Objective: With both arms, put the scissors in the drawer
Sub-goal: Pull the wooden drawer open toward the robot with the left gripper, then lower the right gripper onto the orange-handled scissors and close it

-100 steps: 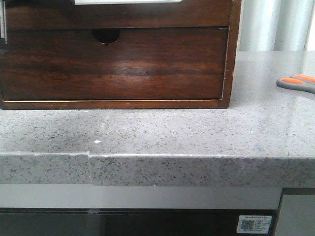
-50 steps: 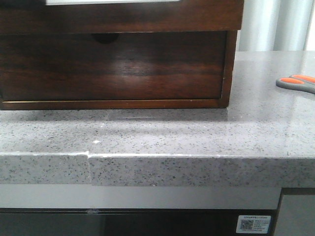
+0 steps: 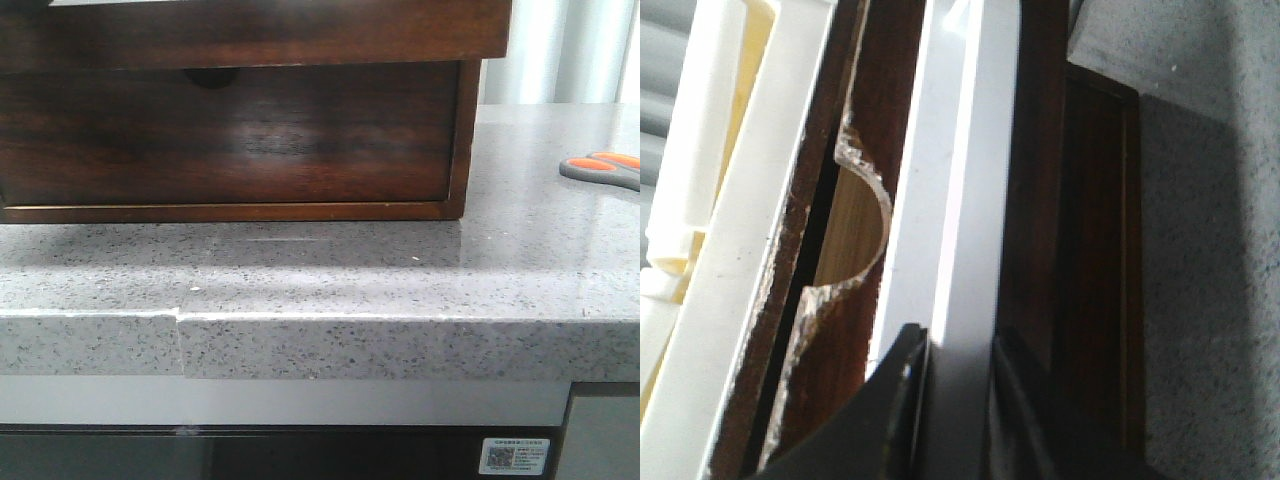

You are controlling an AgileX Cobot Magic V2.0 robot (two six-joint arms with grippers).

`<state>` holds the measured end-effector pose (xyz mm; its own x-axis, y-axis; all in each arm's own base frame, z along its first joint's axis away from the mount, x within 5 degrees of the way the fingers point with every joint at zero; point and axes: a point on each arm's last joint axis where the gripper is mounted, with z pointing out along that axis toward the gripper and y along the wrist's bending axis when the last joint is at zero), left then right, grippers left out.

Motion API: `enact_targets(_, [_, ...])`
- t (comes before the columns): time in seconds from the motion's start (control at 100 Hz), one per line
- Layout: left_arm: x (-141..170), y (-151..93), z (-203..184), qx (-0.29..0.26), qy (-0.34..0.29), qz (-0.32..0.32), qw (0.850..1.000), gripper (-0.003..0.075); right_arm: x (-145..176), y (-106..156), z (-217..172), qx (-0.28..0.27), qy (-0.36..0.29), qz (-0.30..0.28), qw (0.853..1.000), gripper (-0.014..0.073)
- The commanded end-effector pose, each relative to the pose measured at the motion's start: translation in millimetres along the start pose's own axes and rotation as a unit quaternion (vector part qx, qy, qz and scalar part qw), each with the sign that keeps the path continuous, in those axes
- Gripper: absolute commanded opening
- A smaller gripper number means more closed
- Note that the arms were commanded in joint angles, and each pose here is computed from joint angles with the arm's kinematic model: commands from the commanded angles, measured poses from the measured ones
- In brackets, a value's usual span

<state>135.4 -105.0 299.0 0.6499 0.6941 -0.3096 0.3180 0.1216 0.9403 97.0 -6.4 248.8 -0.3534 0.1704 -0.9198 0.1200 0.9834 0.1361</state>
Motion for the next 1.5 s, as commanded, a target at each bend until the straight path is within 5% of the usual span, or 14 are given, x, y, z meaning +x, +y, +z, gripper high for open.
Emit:
enact_targets(0.0, [-10.6,11.7,-0.7,-0.027,-0.044,-0.054,0.997,0.0195,-15.0,2.7,-1.2,-0.009,-0.046,-0.006,0.999,-0.0061])
enact_targets(0.13, [-8.5,10.1,1.8,-0.021,-0.037,-0.059,0.997,0.0279,-14.9,2.6,-1.2,-0.009,-0.046,-0.006,0.999,-0.0061])
enact_targets(0.7, [-21.1,-5.7,-2.0,0.016,-0.118,-0.059,0.991,0.0279,-22.8,4.1,2.2,-0.008,-0.035,-0.001,0.999,-0.0048])
enact_targets(0.94, [-33.7,16.8,-25.9,-0.075,-0.161,-0.129,0.976,0.0279,-56.7,7.2,19.0,0.007,-0.026,-0.053,0.998,0.0258])
enact_targets(1.06, [-39.2,25.4,-43.6,-0.117,-0.173,-0.135,0.968,0.0279,-75.9,9.8,36.5,0.012,-0.010,-0.074,0.997,0.0293])
enact_targets(1.29, [-43.0,36.4,-71.4,-0.184,-0.175,-0.169,0.952,0.0279,-111.3,12.1,91.2,0.040,0.106,-0.086,0.990,0.0293])
enact_targets(1.49, [-43.0,37.5,-82.5,-0.202,-0.162,-0.164,0.952,0.0279,-131.6,20.8,148.0,0.052,0.240,-0.122,0.962,0.0293])
